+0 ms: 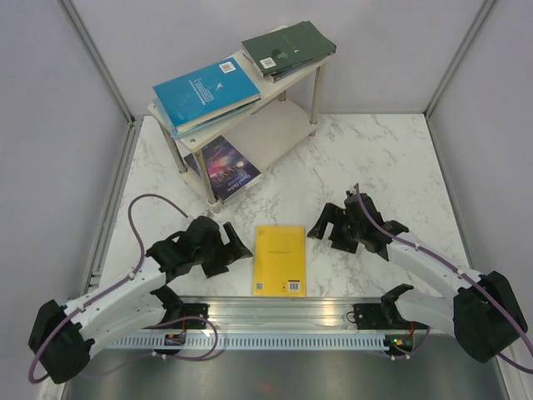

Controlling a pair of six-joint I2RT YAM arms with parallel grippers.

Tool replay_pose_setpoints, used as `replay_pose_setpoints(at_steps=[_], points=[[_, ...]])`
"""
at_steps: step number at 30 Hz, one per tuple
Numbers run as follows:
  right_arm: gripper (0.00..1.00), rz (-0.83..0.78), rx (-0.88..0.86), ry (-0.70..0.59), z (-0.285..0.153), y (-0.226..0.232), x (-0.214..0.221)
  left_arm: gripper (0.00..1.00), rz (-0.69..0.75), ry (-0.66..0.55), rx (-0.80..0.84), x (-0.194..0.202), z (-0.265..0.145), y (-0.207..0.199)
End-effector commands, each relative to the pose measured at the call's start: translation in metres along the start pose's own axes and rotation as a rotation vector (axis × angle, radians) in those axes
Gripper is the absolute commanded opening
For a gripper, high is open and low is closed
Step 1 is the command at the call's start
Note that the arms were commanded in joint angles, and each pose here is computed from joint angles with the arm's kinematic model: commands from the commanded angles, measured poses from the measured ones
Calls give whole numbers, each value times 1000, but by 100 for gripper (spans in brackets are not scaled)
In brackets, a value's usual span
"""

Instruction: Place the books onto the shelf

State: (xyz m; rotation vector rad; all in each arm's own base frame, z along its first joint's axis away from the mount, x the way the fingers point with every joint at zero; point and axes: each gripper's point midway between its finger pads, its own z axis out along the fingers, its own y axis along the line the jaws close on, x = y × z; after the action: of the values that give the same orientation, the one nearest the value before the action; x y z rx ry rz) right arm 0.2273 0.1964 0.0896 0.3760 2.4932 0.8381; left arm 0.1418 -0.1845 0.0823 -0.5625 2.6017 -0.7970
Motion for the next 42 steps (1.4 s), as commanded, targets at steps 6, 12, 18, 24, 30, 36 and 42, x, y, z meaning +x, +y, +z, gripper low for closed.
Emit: replay_pose_setpoints(at_steps=[6,12,18,24,30,36,42], points=[[98,-59,211,203,-1,-79,63,100,121,115,89,19,43,-11],[98,-35,181,236,7,-89,80,100,73,145,67,32,70,12],[98,32,127,317,23,-94,110,100,56,179,73,38,82,9],[98,83,-12,535,45,-69,181,100,42,201,130,43,87,-10],[89,102,-174,502,46,-38,179,100,32,214,136,47,87,-9],[74,-23,-130,406,38,-20,148,100,26,197,146,46,80,-7],[1,-66,-96,322,22,-8,124,100,45,143,174,35,63,-17]])
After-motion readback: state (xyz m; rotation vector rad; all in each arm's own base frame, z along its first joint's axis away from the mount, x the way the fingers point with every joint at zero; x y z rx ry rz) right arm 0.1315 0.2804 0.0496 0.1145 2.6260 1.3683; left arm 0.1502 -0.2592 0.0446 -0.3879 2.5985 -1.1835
